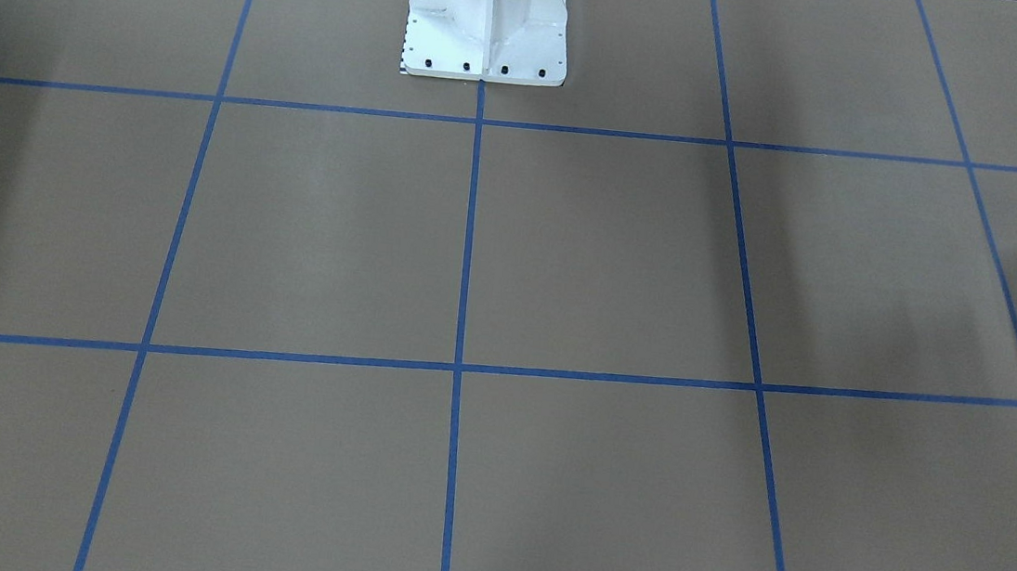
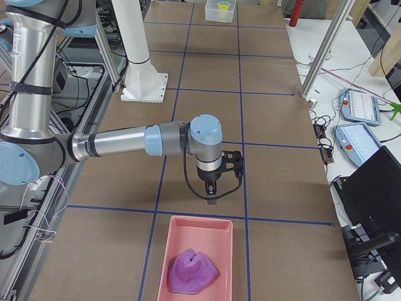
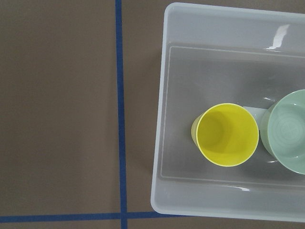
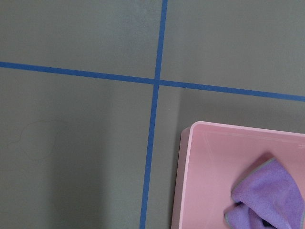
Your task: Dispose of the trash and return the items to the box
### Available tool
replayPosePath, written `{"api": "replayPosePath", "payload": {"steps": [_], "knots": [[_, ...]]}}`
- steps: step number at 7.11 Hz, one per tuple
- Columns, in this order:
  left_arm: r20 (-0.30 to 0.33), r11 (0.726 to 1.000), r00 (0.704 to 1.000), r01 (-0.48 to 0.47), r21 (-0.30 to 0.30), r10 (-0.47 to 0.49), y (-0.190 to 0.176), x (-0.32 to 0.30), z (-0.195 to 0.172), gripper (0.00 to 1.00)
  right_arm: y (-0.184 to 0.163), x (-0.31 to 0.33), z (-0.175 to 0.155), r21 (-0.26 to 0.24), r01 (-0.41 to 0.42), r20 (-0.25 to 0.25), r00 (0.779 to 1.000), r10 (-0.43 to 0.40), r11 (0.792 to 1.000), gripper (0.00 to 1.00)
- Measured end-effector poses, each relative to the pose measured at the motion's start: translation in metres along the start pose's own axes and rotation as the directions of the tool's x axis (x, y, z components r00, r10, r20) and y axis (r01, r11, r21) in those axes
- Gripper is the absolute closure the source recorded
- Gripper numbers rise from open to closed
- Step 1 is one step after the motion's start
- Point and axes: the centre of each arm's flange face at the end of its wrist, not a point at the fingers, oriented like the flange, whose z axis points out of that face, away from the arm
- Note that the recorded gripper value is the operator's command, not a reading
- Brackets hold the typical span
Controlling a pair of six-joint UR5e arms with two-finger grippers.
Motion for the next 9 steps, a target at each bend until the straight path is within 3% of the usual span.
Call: {"api": "replayPosePath", "payload": {"steps": [9], "knots": [[0.001,1.0,1.0,0.003,-0.003,-0.003,0.001,-0.001,0.001,0.02,-0.004,-0.02,-0.009,0.016,0.04,0.004,0.999,-0.04,0.999,0.0]]}}
